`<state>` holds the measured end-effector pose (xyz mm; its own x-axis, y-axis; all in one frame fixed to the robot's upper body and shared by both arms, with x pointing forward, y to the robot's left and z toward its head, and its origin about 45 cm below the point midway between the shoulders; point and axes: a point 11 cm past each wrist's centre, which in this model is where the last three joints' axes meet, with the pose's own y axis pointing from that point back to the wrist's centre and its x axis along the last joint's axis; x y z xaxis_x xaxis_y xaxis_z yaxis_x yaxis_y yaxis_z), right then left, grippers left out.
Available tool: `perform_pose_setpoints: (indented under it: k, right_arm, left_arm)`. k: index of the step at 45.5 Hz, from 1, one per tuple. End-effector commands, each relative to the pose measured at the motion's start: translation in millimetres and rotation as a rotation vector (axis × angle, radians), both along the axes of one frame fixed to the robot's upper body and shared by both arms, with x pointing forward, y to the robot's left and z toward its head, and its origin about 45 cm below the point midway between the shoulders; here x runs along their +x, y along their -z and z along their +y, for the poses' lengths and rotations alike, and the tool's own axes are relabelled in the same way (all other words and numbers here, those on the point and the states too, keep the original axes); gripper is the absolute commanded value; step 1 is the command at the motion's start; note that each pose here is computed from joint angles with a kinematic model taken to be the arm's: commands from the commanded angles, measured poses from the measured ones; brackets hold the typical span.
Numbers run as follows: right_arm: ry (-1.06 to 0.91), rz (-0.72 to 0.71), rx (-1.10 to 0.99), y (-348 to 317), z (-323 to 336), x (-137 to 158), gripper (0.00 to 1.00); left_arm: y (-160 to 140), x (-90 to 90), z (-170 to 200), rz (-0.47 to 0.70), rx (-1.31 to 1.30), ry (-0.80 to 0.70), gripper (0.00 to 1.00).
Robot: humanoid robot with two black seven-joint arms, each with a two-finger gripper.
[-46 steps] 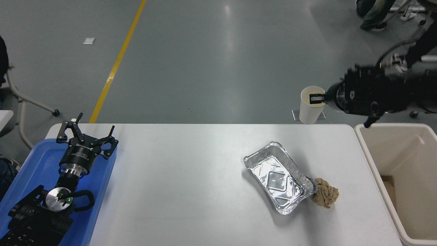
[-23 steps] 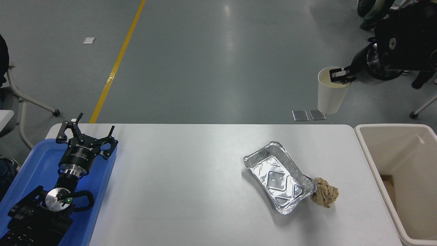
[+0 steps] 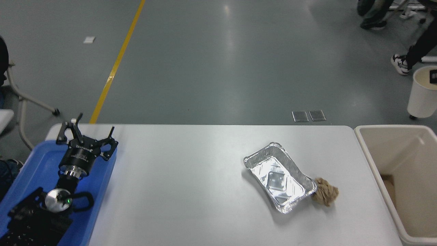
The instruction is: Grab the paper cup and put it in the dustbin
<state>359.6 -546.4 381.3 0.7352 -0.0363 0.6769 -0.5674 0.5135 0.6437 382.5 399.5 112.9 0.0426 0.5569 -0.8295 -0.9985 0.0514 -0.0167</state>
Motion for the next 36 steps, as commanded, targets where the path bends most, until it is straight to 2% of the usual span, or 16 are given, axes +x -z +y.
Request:
perform_pose_setpoints:
  k: [1, 7, 20, 28, 36]
  right_arm:
    - [0.153, -0.099, -0.11, 53, -102, -62, 0.0]
    - [0.264, -0.201, -0.024, 120, -107, -77, 0.0]
    - [0.361, -0.278, 0.101, 274, -61, -101, 0.0]
    - [0.445, -0.321, 0.165, 316, -40, -113, 0.0]
    - [0.473, -0.325, 0.21, 336, -21, -113, 0.0]
  left_arm:
    - [0, 0.3, 0, -0.001, 0.0, -0.001, 0.99]
    - [0, 0.4, 0, -0.001, 0.0, -0.001, 0.99]
    - [0, 0.4, 0, -0.001, 0.0, -0.001, 0.99]
    - [0, -0.2, 1, -0.001, -0.001, -0.003, 0.99]
    - [0, -0.2, 1, -0.001, -0.001, -0.003, 0.99]
